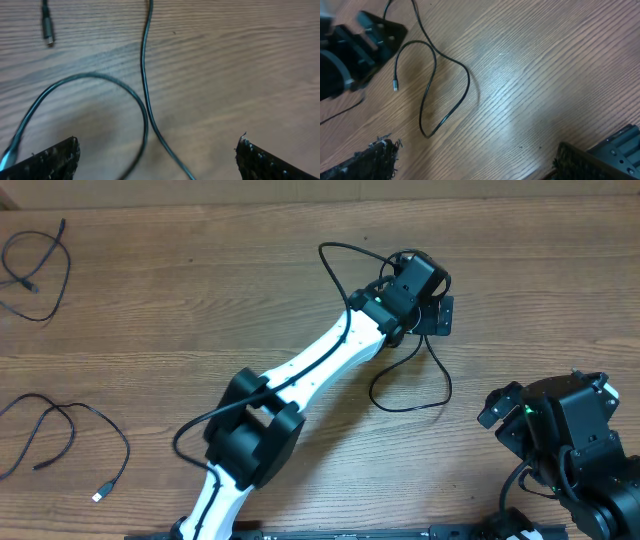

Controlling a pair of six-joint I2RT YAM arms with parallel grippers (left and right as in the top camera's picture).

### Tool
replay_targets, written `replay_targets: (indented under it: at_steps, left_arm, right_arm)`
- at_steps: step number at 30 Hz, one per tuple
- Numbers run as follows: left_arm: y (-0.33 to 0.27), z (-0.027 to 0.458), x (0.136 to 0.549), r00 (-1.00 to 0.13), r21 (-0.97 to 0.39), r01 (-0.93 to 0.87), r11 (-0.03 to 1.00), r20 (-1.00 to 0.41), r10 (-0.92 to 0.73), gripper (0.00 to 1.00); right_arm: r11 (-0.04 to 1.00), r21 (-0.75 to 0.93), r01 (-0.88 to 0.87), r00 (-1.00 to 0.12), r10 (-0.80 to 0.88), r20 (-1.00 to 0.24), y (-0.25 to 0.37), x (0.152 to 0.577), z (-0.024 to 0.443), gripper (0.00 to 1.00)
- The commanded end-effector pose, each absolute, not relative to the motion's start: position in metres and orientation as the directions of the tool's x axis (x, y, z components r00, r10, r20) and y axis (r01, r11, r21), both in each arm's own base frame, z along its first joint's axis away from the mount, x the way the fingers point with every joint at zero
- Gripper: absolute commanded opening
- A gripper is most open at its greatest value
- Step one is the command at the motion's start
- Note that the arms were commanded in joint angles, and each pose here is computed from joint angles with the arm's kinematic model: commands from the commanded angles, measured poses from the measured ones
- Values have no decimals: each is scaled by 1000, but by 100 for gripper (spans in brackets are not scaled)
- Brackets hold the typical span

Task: Untangle cables
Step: 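Grasp the black cable loop near the right gripper with the left gripper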

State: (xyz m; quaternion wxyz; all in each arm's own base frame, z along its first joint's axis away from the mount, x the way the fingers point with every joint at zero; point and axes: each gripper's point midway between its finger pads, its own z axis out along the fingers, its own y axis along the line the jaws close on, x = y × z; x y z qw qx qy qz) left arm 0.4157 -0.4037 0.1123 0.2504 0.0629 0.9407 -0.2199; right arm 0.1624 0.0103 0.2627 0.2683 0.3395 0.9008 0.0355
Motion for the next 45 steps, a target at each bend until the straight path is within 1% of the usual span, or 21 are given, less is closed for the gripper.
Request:
replay_targets:
  at_steps: [1,2,4,9,15,20,22,25,26,32,38,45]
  left_arm:
    - [-408,85,428,-860,-372,207,905,-511,-13,100]
    - [-411,80,431,-857,-375,209,903,-515,-16,98]
    - [-416,67,434,-856,-376,212,902,-517,-15,98]
    - [-425,45,428,-865,-373,213,903,-502,-3,93]
    - [-430,28,421,-851,-309,216,926,-525,23,93]
    - [-432,4,413,-856,-270,216,938,-515,49,93]
    - [-429,-5,413,-857,-249,210,946,-512,55,90]
    - [-424,-16,414,-846,-197,231,953,-524,97,80]
    - [-423,-19,414,-843,-181,246,952,-526,117,80]
    - [-417,-35,413,-835,-119,280,953,-519,180,79]
    - [-400,-43,412,-812,9,321,947,-513,280,78]
    - [-402,-45,405,-814,12,337,941,-499,298,78]
  right_arm:
    - [759,261,597,-607,640,-471,8,163,269,100]
    - [758,262,597,-607,640,-471,8,163,269,100]
    - [758,265,596,-605,641,-472,9,164,269,100]
    - [758,265,596,-605,641,-472,9,164,269,100]
    - [757,276,592,-599,643,-477,10,166,270,100]
    - [757,276,592,-599,643,-477,10,166,270,100]
    - [757,276,592,-599,643,-477,10,166,270,100]
    - [757,276,592,-599,643,-477,10,166,270,100]
    - [757,276,592,-599,643,-477,10,166,270,100]
    - [757,276,592,-599,643,-477,10,166,270,100]
    - [757,276,592,-599,643,-477,10,166,270,100]
    - [757,276,593,-599,643,-477,10,166,270,100]
